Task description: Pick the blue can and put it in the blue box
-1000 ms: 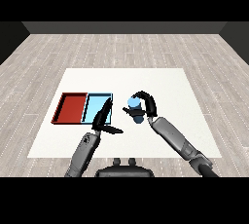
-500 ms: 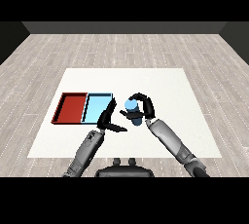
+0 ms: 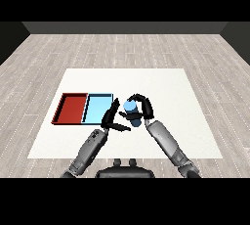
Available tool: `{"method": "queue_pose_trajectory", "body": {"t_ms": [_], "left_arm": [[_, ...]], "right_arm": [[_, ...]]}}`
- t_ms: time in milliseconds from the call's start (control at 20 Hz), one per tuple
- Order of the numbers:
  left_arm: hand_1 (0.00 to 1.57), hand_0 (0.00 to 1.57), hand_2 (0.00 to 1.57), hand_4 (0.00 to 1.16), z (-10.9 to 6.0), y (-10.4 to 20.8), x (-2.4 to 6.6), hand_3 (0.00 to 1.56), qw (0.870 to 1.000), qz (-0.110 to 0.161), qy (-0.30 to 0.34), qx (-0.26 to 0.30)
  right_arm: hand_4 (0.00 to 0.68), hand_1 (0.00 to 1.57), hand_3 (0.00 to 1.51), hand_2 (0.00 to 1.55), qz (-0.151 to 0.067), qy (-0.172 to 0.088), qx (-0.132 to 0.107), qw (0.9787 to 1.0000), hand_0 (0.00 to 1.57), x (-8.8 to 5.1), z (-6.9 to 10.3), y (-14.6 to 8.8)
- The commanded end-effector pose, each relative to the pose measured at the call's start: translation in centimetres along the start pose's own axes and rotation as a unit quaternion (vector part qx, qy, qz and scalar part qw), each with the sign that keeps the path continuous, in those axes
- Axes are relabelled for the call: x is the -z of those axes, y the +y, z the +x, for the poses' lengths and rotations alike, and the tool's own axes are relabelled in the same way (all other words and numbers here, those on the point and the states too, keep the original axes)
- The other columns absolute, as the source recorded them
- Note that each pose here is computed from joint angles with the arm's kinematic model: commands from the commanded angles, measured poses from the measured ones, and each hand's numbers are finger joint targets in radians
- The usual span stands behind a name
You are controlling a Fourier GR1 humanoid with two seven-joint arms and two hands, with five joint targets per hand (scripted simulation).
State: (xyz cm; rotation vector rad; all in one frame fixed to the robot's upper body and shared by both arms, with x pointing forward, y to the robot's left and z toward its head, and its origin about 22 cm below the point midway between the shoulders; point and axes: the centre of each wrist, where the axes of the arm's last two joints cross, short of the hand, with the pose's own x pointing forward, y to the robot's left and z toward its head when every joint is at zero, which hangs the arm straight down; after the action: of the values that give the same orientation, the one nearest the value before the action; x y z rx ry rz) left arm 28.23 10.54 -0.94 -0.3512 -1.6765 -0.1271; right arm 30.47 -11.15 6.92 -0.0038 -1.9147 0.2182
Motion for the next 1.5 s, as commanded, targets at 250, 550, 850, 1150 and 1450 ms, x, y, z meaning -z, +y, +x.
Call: {"method": "queue_pose_trajectory", "body": {"t_ms": [250,550,850,1150,1450], "left_arm": [[0.00,0.00,0.00,0.00,-0.5,0.9,-1.86,0.00,1.000,-0.003,0.004,-0.004],[0.00,0.00,0.00,0.00,-2.5,-2.1,-1.50,0.00,1.000,-0.011,-0.003,0.010],[0.00,0.00,0.00,0.00,-1.5,-1.1,0.84,0.00,1.000,-0.015,-0.002,-0.012],[0.00,0.00,0.00,0.00,-1.9,-2.3,2.57,0.00,0.999,-0.022,-0.024,-0.016],[0.00,0.00,0.00,0.51,-0.9,-4.1,1.55,0.00,1.000,-0.008,0.021,0.020]], "right_arm": [[0.609,1.49,1.40,1.47,0.022,0.003,-0.009,0.9997,1.49,0.9,1.1,2.2],[0.605,1.46,1.40,1.46,0.027,-0.006,0.015,0.9995,1.46,0.5,2.5,2.9],[0.602,1.45,1.38,1.45,0.009,0.003,0.055,0.9985,1.45,1.2,0.2,1.7],[0.602,1.45,1.39,1.45,0.016,0.003,0.070,0.9974,1.45,0.5,0.8,4.2],[0.595,1.47,1.40,1.47,0.017,0.004,0.100,0.9948,1.47,-2.9,-1.8,5.1]]}}
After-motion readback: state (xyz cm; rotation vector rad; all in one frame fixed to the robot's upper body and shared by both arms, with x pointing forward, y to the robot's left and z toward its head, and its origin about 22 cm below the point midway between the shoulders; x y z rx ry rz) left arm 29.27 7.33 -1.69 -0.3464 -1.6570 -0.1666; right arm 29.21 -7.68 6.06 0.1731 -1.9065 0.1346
